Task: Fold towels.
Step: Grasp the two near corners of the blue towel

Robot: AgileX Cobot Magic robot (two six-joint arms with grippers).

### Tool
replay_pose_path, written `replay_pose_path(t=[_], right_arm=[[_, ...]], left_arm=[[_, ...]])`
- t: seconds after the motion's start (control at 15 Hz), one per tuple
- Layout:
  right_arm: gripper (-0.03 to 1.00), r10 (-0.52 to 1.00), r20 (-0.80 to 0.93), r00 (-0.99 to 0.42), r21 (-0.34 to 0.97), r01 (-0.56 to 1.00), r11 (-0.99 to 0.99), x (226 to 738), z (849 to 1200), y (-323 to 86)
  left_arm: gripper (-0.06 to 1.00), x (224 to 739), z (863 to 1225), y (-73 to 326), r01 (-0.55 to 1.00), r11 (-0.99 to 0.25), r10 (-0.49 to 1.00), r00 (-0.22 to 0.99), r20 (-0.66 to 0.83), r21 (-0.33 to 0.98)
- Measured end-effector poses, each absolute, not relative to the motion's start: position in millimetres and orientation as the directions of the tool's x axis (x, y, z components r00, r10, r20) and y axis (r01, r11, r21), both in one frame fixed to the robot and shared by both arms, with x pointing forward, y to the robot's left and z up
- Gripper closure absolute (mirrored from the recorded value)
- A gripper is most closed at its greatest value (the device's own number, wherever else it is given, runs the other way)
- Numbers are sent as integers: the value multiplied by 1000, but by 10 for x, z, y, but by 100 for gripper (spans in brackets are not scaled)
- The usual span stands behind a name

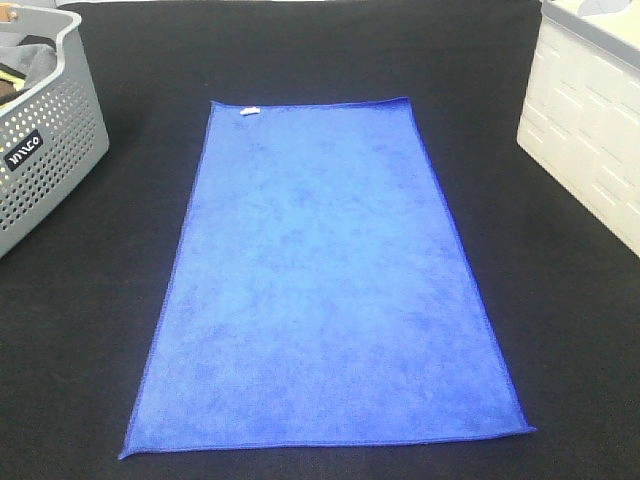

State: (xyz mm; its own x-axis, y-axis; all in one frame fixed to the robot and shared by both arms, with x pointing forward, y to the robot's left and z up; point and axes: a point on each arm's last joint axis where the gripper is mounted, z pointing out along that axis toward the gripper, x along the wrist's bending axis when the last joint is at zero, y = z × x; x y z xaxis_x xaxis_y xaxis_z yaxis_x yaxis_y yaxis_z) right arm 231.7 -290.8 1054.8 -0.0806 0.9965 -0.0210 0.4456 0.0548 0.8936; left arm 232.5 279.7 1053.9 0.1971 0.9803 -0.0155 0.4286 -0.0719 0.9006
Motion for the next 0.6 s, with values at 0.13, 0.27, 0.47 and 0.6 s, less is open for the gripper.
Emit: replay_pose_path(t=[0.13, 0.27, 0.47, 0.6], right_arm=[[6, 997, -21, -81, 894, 446, 55, 2317, 10548, -2908], [6, 997, -21, -81, 894, 446, 55, 2317, 10548, -2908], [6, 997, -21, -81, 894, 446, 55, 2317, 10548, -2908], [6, 997, -21, -81, 894, 446, 55, 2317, 10548, -2908]], left_arm=[[14, 2325, 10539, 2797, 429, -72, 980, 197, -16, 901], [14, 2325, 10539, 2797, 429, -72, 980, 197, -16, 901], [14, 2325, 10539, 2797, 429, -72, 980, 197, -16, 901], [14, 2325, 10539, 2797, 429, -72, 980, 197, -16, 901]])
